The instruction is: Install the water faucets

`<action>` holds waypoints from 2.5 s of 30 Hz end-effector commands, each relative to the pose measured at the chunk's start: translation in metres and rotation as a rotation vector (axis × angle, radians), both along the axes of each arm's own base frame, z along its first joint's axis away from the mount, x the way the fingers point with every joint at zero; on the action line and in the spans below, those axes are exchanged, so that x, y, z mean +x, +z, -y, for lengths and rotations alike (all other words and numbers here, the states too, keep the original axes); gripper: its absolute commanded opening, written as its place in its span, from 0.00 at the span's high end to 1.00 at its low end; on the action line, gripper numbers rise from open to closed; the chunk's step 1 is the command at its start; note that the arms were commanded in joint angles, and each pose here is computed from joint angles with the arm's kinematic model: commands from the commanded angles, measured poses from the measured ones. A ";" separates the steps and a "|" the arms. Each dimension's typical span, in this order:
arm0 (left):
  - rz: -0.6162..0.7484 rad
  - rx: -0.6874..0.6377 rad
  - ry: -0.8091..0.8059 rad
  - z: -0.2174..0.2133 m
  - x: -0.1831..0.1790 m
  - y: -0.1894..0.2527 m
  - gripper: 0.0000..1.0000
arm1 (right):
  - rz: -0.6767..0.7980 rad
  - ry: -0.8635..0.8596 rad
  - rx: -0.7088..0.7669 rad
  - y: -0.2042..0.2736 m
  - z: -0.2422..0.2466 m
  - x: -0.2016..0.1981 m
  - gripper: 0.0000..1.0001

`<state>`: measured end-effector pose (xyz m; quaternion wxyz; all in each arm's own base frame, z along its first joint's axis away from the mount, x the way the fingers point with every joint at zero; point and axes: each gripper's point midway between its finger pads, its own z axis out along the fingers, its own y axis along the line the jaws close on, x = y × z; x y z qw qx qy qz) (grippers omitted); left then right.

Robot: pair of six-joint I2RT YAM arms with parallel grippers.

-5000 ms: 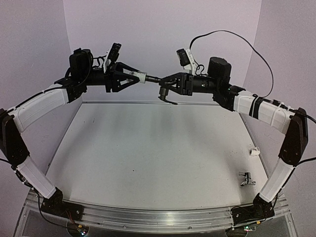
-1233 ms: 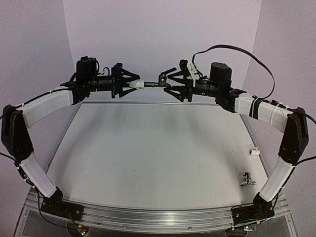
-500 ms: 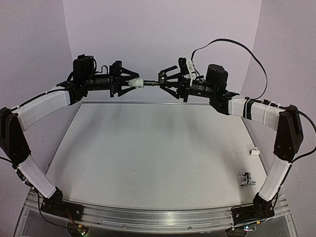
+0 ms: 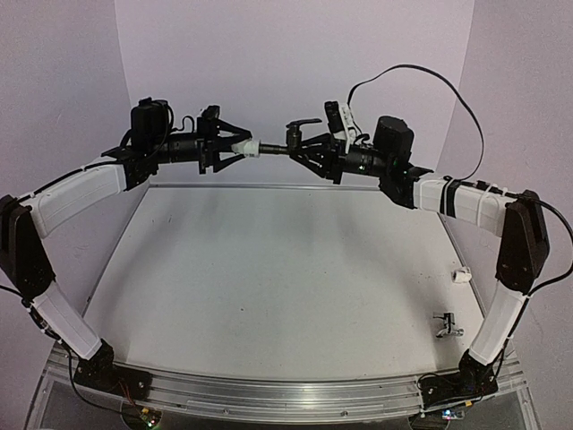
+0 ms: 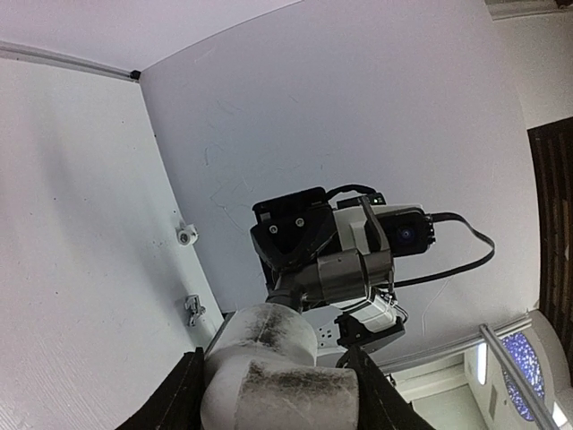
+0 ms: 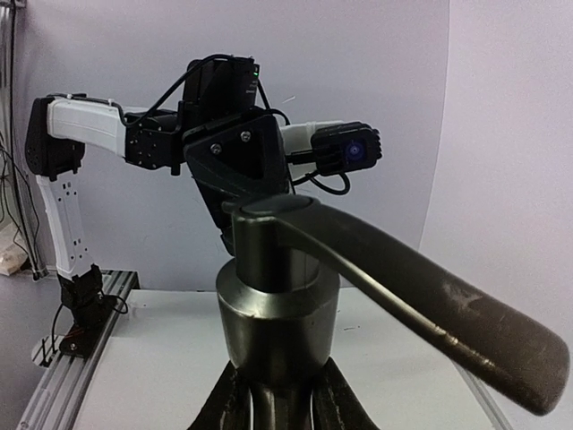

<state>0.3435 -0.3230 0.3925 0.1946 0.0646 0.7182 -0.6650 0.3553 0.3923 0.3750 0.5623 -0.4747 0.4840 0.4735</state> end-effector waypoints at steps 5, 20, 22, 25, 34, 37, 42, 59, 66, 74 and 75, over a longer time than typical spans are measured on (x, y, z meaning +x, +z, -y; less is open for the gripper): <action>0.388 0.005 0.016 -0.004 -0.016 0.036 1.00 | -0.136 -0.006 0.110 0.037 0.001 -0.005 0.97; 1.317 0.034 -0.190 0.006 -0.081 0.049 1.00 | -0.517 0.021 0.219 0.069 0.012 -0.010 1.00; 1.422 0.033 -0.196 0.004 -0.088 0.049 1.00 | -0.548 0.030 0.228 0.073 0.014 -0.013 1.00; 1.576 0.043 -0.195 0.002 -0.093 0.047 1.00 | -0.607 0.037 0.244 0.076 0.016 -0.015 1.00; 1.873 0.088 -0.175 -0.011 -0.092 0.040 1.00 | -0.811 0.112 0.246 0.073 0.010 -0.015 1.00; 1.956 0.086 -0.184 -0.017 -0.101 0.036 1.00 | -0.869 0.125 0.248 0.072 0.009 -0.014 1.00; 2.051 0.087 -0.188 -0.019 -0.108 0.031 1.00 | -0.917 0.126 0.260 0.074 0.010 -0.013 1.00; 1.854 0.218 -0.062 -0.012 -0.062 0.047 1.00 | -0.865 0.021 0.280 0.061 0.035 -0.002 0.34; 1.591 0.248 0.046 -0.017 -0.041 0.063 1.00 | -0.764 -0.096 0.220 0.026 0.079 0.002 0.17; 0.821 0.187 0.290 -0.025 0.029 0.060 1.00 | -0.218 -0.178 0.010 0.013 0.082 -0.017 0.16; 0.694 0.163 0.308 -0.027 0.036 0.052 1.00 | -0.135 -0.198 -0.010 0.012 0.082 -0.017 0.16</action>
